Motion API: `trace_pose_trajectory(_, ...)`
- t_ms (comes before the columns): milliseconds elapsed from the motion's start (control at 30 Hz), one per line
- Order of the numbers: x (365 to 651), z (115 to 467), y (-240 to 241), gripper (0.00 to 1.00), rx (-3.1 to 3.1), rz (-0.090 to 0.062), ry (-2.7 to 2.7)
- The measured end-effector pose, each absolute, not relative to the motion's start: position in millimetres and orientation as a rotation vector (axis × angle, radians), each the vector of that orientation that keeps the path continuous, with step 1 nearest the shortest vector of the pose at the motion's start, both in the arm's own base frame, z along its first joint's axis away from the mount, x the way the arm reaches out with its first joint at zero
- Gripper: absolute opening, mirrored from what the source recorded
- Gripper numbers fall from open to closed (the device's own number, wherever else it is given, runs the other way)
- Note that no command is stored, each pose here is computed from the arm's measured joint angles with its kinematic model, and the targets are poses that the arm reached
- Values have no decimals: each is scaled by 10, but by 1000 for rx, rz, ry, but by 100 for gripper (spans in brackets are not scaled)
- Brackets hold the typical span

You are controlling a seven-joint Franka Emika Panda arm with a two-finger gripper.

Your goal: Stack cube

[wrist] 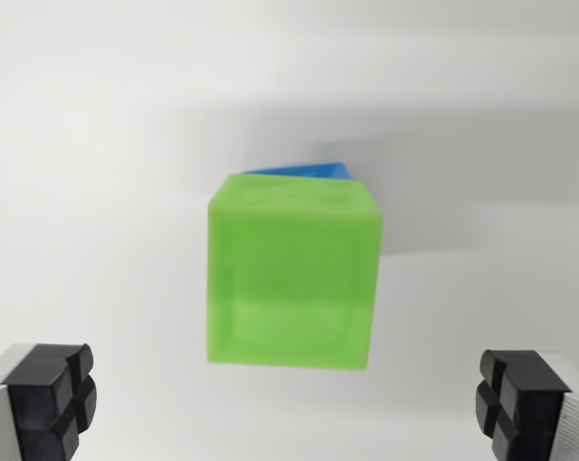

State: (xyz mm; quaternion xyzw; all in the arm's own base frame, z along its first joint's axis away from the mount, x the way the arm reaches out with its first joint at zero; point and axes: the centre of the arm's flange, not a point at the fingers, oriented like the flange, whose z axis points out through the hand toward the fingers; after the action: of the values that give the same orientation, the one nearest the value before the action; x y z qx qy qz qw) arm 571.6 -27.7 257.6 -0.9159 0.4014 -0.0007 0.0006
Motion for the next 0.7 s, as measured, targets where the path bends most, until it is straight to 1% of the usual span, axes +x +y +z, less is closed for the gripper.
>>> trace_pose_trajectory(700,5717,3454,-273,100,-2875,-2,1258)
